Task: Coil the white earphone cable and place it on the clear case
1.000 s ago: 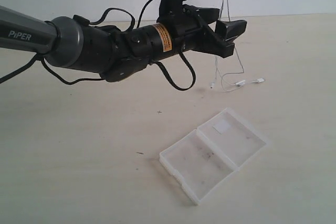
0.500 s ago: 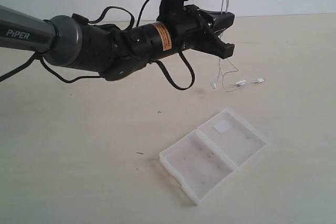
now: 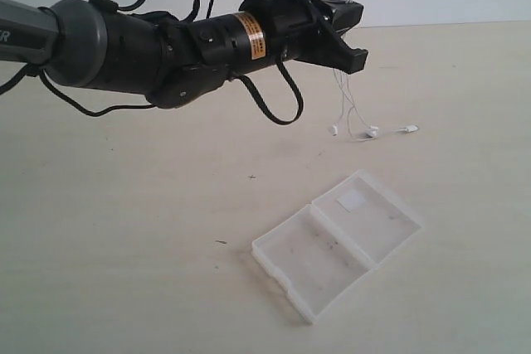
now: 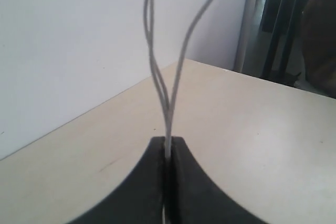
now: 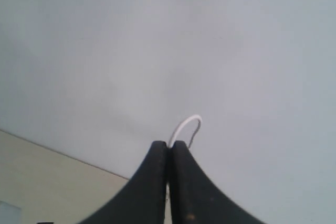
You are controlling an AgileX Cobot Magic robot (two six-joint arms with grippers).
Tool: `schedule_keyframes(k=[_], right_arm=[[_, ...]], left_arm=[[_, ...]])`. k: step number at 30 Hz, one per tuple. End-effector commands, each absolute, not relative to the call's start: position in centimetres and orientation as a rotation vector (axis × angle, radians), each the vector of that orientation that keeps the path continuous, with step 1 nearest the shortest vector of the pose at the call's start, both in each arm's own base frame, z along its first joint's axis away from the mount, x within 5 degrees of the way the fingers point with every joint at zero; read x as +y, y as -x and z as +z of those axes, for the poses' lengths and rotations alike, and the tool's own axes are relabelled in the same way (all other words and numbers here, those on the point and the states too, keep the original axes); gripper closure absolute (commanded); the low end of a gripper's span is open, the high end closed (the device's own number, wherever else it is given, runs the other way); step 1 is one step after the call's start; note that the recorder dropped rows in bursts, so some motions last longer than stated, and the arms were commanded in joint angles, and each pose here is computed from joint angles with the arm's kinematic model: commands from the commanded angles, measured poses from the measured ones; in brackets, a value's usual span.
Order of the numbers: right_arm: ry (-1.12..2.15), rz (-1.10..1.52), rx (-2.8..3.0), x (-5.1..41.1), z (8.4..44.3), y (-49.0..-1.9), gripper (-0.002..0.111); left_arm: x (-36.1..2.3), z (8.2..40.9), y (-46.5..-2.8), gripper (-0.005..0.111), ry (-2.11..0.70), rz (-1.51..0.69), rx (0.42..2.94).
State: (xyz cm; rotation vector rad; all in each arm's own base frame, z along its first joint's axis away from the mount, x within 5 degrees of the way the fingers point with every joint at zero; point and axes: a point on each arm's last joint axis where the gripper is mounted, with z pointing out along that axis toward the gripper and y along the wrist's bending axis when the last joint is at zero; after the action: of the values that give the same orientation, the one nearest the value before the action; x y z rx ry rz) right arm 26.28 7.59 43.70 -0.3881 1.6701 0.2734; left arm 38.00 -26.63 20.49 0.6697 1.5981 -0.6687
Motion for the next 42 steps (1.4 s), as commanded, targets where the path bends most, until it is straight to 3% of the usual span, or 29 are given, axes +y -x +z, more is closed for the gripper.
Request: schedule_keyframes(k=[1, 15, 42], right_arm=[[0.34, 0.227, 1.64, 6.5, 43.8, -25.5, 0.108], [0.327, 0.141, 1.76, 5.7, 42.8, -25.5, 0.108], [0.362, 0.038, 2.224, 5.8, 35.0, -29.7, 0.108]], left_arm=[[-25.9, 20.9, -38.4, 0.107, -0.654, -0.645, 1.604], [-24.4, 22.2, -38.9, 0.107, -0.632, -0.599, 1.619], [-23.1, 27.6, -37.6, 0.107, -0.648, -0.5, 1.579]])
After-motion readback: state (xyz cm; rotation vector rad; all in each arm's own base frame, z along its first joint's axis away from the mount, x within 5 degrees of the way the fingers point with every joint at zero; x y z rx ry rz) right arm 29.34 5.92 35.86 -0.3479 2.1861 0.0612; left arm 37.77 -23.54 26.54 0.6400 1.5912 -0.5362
